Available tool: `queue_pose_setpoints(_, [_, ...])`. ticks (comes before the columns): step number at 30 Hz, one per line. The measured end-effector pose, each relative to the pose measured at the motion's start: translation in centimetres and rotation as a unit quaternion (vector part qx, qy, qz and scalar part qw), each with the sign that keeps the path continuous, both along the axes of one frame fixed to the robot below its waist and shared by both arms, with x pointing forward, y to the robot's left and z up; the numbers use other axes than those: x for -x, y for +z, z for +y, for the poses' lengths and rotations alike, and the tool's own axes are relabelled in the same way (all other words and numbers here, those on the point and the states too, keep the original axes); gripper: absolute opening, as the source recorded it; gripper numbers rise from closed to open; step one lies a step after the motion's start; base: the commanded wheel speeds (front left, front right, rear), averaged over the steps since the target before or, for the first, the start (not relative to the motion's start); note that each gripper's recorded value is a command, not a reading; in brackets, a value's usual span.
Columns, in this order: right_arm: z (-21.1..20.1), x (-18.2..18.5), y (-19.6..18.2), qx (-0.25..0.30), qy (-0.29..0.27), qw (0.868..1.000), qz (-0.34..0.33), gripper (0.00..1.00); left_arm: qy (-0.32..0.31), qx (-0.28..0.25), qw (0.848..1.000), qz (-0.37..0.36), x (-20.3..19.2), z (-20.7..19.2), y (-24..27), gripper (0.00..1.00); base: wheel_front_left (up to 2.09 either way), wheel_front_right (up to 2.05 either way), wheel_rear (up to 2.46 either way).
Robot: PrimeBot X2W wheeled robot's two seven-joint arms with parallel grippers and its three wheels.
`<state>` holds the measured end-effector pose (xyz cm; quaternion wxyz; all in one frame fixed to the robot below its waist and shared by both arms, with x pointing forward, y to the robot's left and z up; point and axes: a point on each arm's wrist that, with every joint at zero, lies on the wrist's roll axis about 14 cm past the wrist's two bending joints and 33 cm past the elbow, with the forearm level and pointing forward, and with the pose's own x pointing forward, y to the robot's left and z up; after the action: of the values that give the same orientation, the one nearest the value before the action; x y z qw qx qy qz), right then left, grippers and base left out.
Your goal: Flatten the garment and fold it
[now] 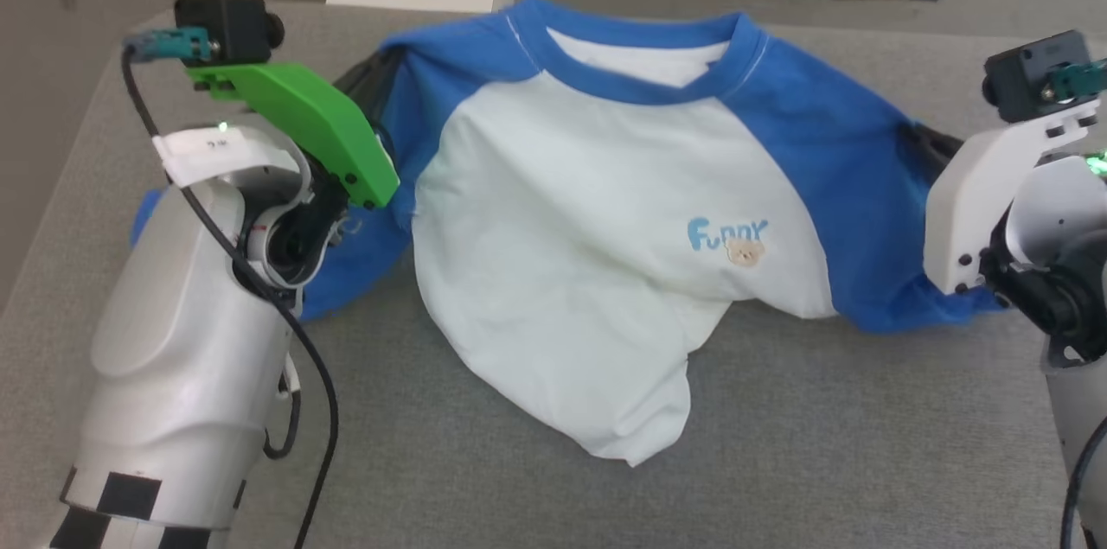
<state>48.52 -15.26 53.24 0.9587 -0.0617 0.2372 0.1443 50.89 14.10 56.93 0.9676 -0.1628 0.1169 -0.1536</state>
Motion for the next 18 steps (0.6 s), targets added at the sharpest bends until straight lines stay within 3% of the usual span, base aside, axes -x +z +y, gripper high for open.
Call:
queue_pose_setpoints(9, [-1.3,-1.4,10.8,-0.036,-0.016,0.990,-0.138,0.00,-0.017,-0.011,0.993,-0.114,-1.7,-1.8,9.8,0.00,0.00,0.00,0.00])
queue_pose_setpoints(18, [-1.2,-7.4,19.0,-0.062,-0.025,0.974,-0.217,0.00,0.021,-0.055,0.978,-0.199,-7.4,-1.3,17.0,0.00,0.00,0.00,0.00])
